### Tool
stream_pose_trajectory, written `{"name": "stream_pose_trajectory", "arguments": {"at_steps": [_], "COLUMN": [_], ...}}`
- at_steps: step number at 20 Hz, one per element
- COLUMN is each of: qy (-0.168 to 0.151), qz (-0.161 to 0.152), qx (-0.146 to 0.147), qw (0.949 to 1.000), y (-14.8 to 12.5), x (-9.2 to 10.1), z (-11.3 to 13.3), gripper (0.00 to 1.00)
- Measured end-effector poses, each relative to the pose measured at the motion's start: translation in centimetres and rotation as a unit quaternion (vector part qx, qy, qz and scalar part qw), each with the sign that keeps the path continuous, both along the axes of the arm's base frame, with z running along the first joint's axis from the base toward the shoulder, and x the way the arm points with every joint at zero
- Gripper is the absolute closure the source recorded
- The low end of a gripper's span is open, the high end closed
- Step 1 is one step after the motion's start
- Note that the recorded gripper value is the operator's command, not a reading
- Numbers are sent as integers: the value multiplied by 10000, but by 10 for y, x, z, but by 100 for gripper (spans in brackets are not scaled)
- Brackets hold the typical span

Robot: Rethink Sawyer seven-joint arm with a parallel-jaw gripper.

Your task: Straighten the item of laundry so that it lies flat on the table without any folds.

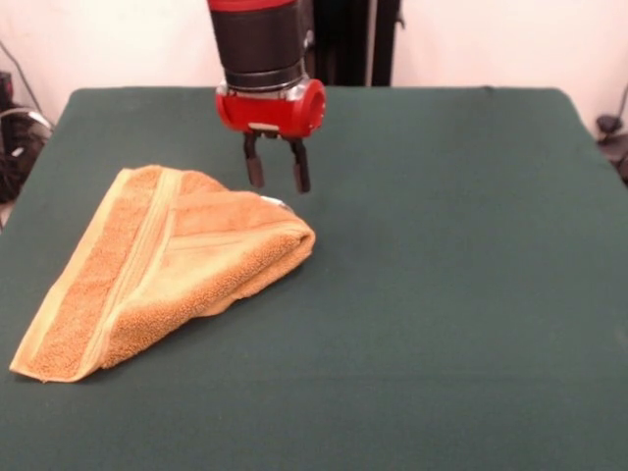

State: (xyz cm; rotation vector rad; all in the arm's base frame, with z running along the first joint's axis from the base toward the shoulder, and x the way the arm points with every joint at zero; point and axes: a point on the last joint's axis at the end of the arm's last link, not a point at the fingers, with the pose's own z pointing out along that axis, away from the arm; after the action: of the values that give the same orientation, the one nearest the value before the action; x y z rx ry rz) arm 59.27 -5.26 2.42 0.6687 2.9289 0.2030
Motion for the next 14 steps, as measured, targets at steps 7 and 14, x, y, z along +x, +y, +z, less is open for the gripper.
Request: {"name": "stream_pose_trajectory", "arguments": {"at_steps": [7,14], "qy": [13,72], "qz": [140,238], "qx": [-116,-250], "qw": [9998,9994], "y": [-11,-25], "x": [9,19], "z": [-1,2], "gripper": [0,0]}}
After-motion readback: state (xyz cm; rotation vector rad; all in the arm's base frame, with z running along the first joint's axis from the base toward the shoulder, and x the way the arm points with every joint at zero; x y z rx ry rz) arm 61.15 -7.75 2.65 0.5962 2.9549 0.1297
